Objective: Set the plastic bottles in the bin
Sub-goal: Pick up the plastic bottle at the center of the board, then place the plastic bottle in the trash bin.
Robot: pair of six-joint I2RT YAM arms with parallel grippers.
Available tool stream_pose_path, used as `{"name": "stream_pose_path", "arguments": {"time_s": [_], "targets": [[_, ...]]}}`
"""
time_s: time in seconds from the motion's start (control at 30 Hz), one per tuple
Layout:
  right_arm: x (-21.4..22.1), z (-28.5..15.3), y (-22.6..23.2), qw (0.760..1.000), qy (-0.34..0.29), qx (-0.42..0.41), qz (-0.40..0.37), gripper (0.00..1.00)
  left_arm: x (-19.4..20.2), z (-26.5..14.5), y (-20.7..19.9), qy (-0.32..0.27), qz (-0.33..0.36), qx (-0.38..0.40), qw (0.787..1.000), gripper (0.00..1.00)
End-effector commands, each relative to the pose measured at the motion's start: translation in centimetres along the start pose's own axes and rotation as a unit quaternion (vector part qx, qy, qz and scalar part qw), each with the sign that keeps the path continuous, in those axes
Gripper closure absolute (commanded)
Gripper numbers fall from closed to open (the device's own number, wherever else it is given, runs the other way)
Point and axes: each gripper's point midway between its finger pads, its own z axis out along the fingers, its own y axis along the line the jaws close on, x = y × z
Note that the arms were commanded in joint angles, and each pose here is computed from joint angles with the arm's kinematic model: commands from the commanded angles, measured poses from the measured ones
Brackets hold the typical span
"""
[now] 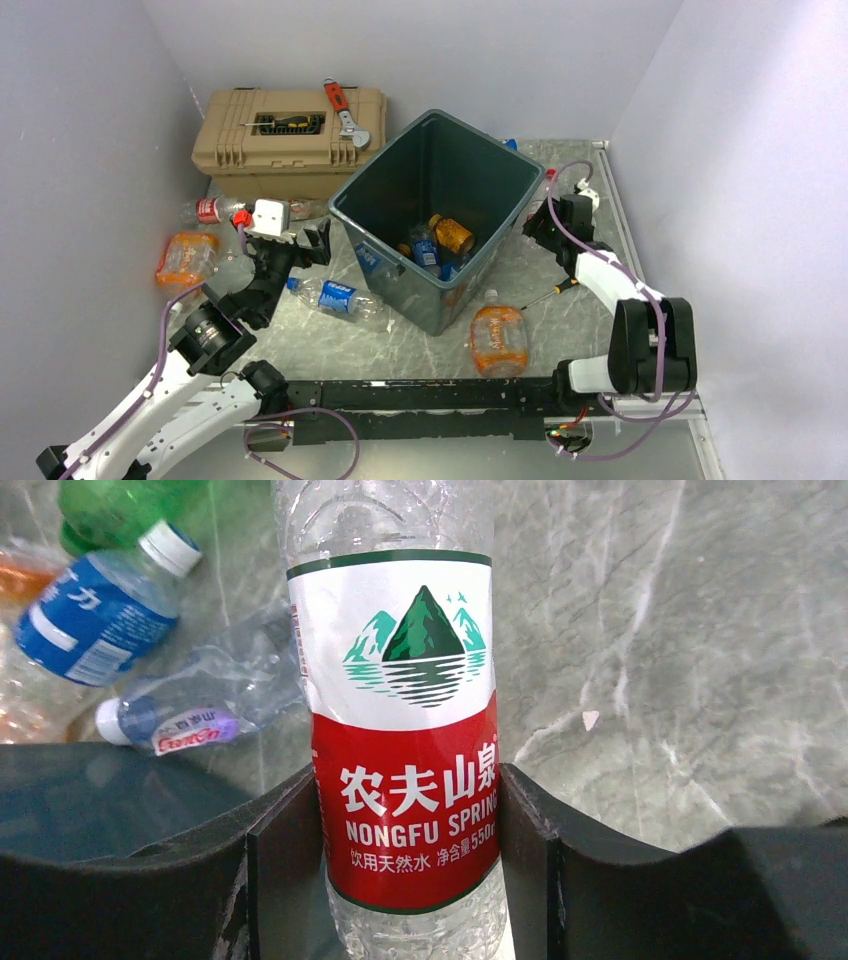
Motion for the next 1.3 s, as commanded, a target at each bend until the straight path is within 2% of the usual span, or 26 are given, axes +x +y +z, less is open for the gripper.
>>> {"name": "stream_pose_path", "arguments": {"time_s": [0.0,0.2,0.5,0.73,0.9,1.0,1.1,1.27], "targets": [[-3.1,-2.1,-0.5,0.997,-0.072,0.023,0.028,0.65,-1.0,0.1,0.1,-0.014,0.000,-0.006,1.000,0.07],[-5.3,-5.8,-1.2,0.989,-0.132,0.043,0.057,0.67,-0.8,0.2,0.2,-0.012,0.000,-0.009,1.000,0.07],[-8.9,-12.7,0.9,0.977,-0.201,-0.006,0.071,0.68,-1.4,-0.2,0.5,-0.023,-0.006,-0.012,1.000,0.07],[-10.8,-19.9,3.0,0.956,-0.265,-0.084,0.094,0.69,-1.4,-0.2,0.7,-0.022,-0.004,-0.017,1.000,0.07],[-11.7,-26.9,6.8,0.937,-0.285,-0.196,0.052,0.69,-1.7,-0.5,1.2,-0.029,-0.006,-0.026,0.999,0.08],[-10.8,-31.5,10.5,0.908,-0.282,-0.308,-0.019,0.69,-2.4,-1.0,1.6,-0.045,-0.014,-0.030,0.998,0.11],[-8.5,-36.4,14.0,0.856,-0.264,-0.436,-0.085,0.68,-3.6,-1.7,1.9,-0.077,-0.034,-0.028,0.996,0.09],[-4.7,-41.5,16.6,0.770,-0.217,-0.590,-0.109,0.68,-7.0,-2.5,0.4,-0.108,-0.080,0.025,0.991,0.07]]}}
